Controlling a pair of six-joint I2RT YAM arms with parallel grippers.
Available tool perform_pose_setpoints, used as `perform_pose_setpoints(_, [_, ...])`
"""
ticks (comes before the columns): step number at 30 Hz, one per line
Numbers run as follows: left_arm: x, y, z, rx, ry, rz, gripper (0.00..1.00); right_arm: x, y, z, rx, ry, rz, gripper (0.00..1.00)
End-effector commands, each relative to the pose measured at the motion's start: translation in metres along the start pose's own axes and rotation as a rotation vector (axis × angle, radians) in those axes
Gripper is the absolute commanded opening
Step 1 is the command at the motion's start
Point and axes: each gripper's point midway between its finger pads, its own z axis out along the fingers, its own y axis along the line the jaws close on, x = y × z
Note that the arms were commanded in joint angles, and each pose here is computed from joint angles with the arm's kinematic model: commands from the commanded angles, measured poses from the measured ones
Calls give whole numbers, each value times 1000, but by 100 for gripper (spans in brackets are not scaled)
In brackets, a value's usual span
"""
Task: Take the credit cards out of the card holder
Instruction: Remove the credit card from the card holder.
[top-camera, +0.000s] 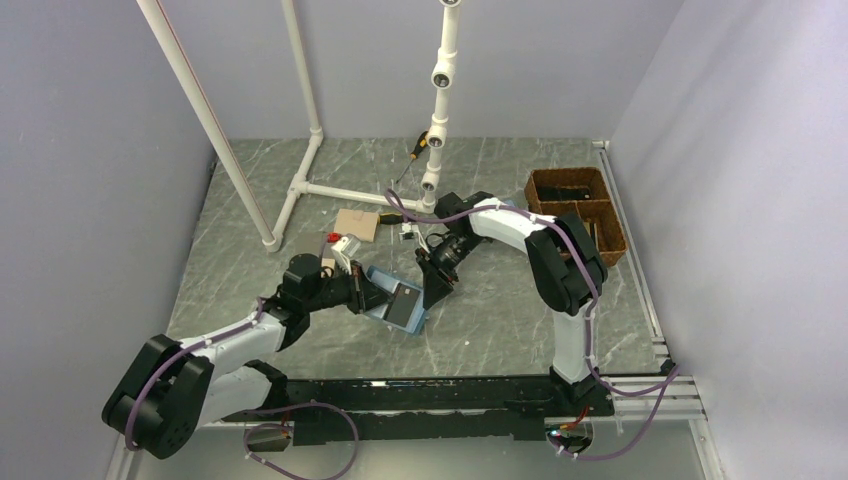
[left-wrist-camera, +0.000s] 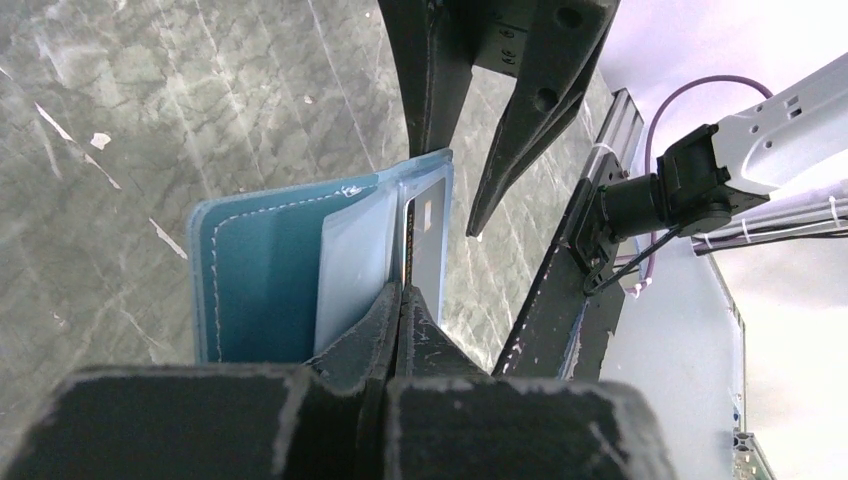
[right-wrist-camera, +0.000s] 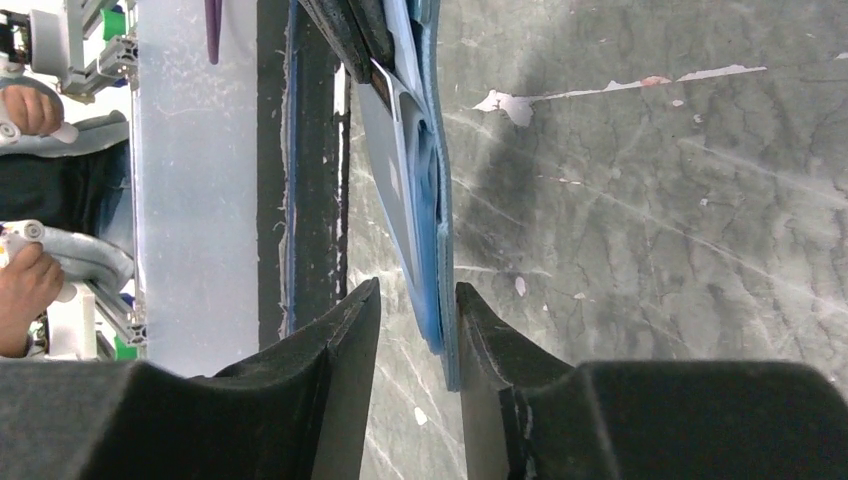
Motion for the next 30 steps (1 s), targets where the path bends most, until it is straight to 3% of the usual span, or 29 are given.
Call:
perform_pose_setpoints(1, [-15, -9, 1, 38, -62, 28, 0, -9, 5, -3, -26, -28, -35, 35])
perform_pose_setpoints(3, [-15, -9, 1, 42, -64, 27, 0, -10, 6, -3, -33, -32, -31, 28])
perform_pose_setpoints(6, [-16, -11, 0, 50, -71, 29, 0, -11, 7, -3, -36, -34, -31, 8])
perform_pose_setpoints(8, [-16, -10, -1, 44, -72, 30, 0, -10, 5, -3, -30, -27, -28, 0])
perform_pose_setpoints(30, [-12, 9, -22, -4, -61, -31, 0, 11, -21, 6, 14, 47, 68, 0])
